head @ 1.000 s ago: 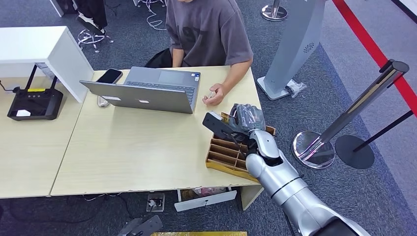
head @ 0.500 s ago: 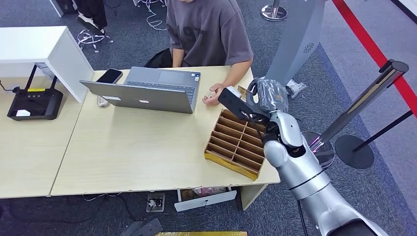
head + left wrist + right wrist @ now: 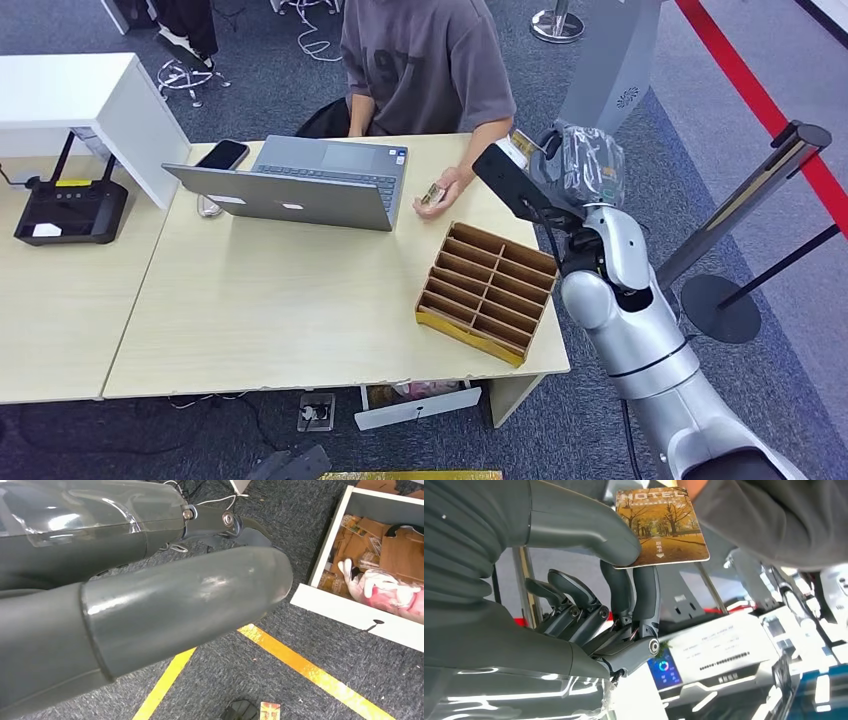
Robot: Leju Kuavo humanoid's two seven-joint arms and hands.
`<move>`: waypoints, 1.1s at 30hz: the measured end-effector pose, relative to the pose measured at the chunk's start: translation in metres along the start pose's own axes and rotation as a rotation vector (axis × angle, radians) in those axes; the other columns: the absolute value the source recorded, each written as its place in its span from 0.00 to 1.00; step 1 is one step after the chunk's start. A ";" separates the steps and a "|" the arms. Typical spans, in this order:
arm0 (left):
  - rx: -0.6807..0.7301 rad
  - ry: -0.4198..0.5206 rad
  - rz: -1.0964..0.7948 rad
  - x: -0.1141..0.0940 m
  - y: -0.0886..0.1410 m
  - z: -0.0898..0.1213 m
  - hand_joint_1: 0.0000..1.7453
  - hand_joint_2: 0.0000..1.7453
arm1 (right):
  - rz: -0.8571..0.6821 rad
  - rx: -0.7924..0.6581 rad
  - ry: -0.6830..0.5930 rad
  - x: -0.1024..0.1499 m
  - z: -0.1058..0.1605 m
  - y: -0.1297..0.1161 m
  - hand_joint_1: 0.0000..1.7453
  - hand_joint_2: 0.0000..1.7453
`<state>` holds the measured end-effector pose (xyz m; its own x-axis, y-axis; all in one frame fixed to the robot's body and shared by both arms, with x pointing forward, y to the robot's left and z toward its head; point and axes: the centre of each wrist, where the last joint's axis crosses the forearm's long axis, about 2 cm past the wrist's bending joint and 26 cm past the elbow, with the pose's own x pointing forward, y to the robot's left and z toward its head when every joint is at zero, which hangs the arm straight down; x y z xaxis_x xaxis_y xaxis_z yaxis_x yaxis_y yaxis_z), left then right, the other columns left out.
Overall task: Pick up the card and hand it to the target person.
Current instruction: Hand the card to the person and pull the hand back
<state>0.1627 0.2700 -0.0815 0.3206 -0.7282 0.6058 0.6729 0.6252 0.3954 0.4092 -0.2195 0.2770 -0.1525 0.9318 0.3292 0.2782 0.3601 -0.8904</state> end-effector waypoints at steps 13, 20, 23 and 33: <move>-0.008 -0.003 -0.026 0.007 0.003 -0.004 0.00 0.00 | 0.197 0.160 0.064 -0.028 -0.001 0.046 0.97 1.00; -0.010 -0.011 -0.026 0.005 0.004 -0.003 0.00 0.00 | 0.148 0.197 0.065 -0.024 0.003 0.062 0.97 1.00; -0.010 -0.011 -0.026 0.005 0.004 -0.003 0.00 0.00 | 0.144 0.198 0.066 -0.024 0.003 0.062 0.97 1.00; -0.011 -0.006 -0.028 0.007 0.003 -0.004 0.00 0.00 | 0.067 0.229 0.089 -0.027 0.005 0.071 0.59 1.00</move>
<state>0.1692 0.2660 -0.0790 0.2976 -0.7440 0.5982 0.6888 0.6012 0.4051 0.4283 -0.2192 0.2038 -0.0544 0.9571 0.2845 0.0608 0.2876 -0.9558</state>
